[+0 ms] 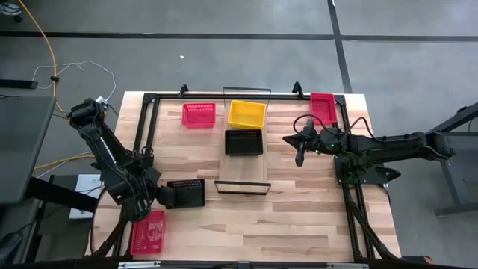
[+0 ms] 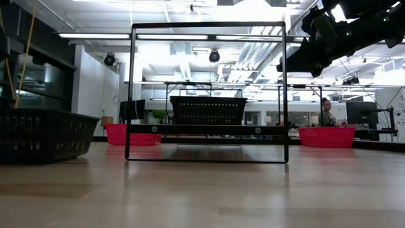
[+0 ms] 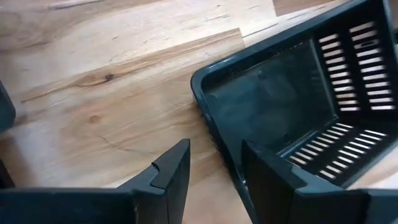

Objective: Stack baskets on shelf by color
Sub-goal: Stack the black bin on the black bin on the shelf

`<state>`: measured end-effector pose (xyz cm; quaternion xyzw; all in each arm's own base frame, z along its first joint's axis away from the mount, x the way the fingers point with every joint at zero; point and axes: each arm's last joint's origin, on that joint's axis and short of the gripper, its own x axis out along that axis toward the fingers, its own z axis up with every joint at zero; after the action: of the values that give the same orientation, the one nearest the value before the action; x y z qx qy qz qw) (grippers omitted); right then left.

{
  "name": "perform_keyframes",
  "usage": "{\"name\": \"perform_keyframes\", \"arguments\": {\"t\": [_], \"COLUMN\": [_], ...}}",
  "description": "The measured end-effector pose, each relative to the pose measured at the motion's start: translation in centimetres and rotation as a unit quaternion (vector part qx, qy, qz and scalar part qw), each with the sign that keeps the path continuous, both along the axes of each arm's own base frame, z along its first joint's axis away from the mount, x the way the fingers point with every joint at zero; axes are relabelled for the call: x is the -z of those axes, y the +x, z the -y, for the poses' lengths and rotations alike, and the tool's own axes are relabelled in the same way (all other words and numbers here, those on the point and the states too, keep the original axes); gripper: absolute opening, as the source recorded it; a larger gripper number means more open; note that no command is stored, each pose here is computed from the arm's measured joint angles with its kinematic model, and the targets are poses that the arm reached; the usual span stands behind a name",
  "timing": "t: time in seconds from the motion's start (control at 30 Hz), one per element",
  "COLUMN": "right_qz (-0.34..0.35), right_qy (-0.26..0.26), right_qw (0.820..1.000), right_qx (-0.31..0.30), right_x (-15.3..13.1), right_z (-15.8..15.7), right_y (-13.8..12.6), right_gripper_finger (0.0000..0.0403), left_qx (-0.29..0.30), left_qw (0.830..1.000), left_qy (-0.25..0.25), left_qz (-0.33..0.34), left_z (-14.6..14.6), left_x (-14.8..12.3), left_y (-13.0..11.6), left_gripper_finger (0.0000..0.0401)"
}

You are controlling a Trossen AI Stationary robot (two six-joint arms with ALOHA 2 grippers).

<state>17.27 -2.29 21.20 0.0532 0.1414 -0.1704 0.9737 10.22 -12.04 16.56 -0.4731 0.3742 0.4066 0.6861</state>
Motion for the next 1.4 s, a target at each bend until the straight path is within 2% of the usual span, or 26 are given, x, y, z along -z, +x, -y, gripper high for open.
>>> {"name": "perform_keyframes", "arguments": {"t": [0.4,0.5,0.63,0.83,1.0,1.07,1.13,1.2,1.3,1.33,1.4], "right_qz": [0.0,0.0,-0.001,-0.001,-0.005,-0.006,-0.006,-0.006,-0.006,-0.006,-0.006], "right_qy": [0.0,0.0,0.0,0.0,-0.003,-0.004,-0.004,-0.004,-0.004,-0.004,-0.004], "right_qw": [1.0,1.0,1.0,1.0,1.0,1.0,1.0,1.0,1.0,1.0,1.0], "right_qx": [0.0,0.0,0.0,0.001,0.0,0.0,0.0,0.0,0.0,0.0,0.0], "right_x": [0.0,0.0,0.0,0.0,0.1,0.1,0.1,0.1,0.1,0.1,0.1], "right_z": [0.0,0.0,0.0,0.0,0.0,0.0,0.0,0.0,0.0,0.0,0.0], "right_y": [0.0,0.0,0.0,0.0,0.0,0.0,0.0,0.0,0.0,0.0,0.0], "right_gripper_finger": [0.0,0.0,0.0,0.0,0.0,0.0,0.0,0.0,0.0,0.0,0.0], "left_qx": [0.017,0.034,0.052,0.061,0.08,0.086,0.082,0.069,0.026,0.014,0.001], "left_qw": [0.999,0.998,0.997,0.993,0.984,0.975,0.959,0.935,0.887,0.878,0.876], "left_qy": [0.034,0.038,0.051,0.09,0.124,0.154,0.205,0.27,0.37,0.39,0.405], "left_qz": [-0.026,-0.027,-0.01,0.036,0.1,0.133,0.176,0.219,0.274,0.276,0.26], "left_z": [-0.3,-0.4,-0.9,-2.4,-4.1,-5.0,-6.2,-7.3,-8.9,-9.3,-9.7], "left_x": [0.9,0.7,0.0,-2.5,-6.5,-8.8,-11.3,-13.5,-15.6,-15.9,-15.9], "left_y": [1.1,1.2,1.2,0.3,-0.8,-1.4,-2.1,-2.6,-3.3,-3.4,-3.2], "left_gripper_finger": [0.0122,0.0089,0.0019,0.0011,0.0005,0.0004,0.0002,0.0002,0.0001,0.0001,0.0001]}}
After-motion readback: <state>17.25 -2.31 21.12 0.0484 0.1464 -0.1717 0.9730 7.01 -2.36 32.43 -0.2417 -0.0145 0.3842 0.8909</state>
